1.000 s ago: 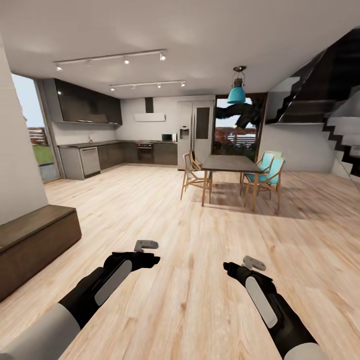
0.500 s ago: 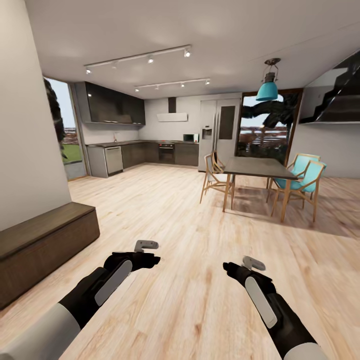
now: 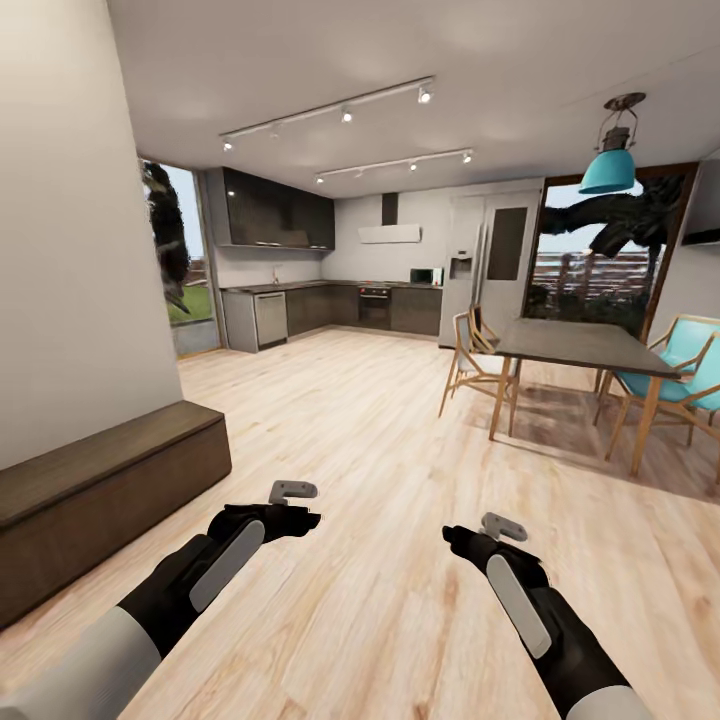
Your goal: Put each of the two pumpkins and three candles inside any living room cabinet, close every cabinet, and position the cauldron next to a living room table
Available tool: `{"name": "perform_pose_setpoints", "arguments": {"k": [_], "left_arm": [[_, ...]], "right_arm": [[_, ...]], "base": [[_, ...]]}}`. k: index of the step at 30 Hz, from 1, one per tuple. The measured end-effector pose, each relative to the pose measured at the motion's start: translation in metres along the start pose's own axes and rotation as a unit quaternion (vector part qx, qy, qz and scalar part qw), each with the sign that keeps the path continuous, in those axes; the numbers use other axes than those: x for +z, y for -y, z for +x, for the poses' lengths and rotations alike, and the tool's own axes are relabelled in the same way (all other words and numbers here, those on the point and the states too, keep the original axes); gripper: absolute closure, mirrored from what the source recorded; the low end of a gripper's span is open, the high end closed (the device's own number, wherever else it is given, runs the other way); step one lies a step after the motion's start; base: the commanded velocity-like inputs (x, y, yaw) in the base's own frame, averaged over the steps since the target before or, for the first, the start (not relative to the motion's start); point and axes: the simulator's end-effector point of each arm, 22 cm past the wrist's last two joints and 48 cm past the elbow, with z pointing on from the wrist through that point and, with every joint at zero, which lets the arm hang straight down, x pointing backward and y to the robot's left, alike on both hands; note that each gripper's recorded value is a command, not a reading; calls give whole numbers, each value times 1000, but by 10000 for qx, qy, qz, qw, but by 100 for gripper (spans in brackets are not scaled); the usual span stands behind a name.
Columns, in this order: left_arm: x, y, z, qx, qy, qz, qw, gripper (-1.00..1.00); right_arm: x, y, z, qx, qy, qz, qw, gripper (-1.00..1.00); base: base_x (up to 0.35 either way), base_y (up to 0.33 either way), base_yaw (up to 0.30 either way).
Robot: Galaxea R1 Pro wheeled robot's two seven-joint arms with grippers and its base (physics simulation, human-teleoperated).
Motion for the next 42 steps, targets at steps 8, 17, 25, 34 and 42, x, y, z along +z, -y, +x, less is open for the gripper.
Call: {"name": "perform_pose_setpoints", "arguments": {"k": [8, 17, 25, 34, 42], "left_arm": [[0, 0, 0, 0, 0, 5, 10000, -100], [0, 0, 0, 2, -1, 6, 10000, -100], [0, 0, 0, 6, -2, 4, 10000, -100], [0, 0, 0, 24, -2, -6, 10000, -100], [0, 0, 1, 30, -4, -9, 10000, -100]], "right_arm": [[0, 0, 0, 3, -5, 0, 10000, -100], [0, 0, 1, 4, -8, 0, 10000, -100], [0, 0, 1, 5, -9, 0, 10000, -100], [0, 0, 1, -2, -11, -3, 10000, -100], [0, -2, 2, -26, -16, -12, 10000, -100]], "base": [[312, -111, 281], [324, -15, 281], [327, -12, 281], [322, -113, 281], [274, -200, 281]]}}
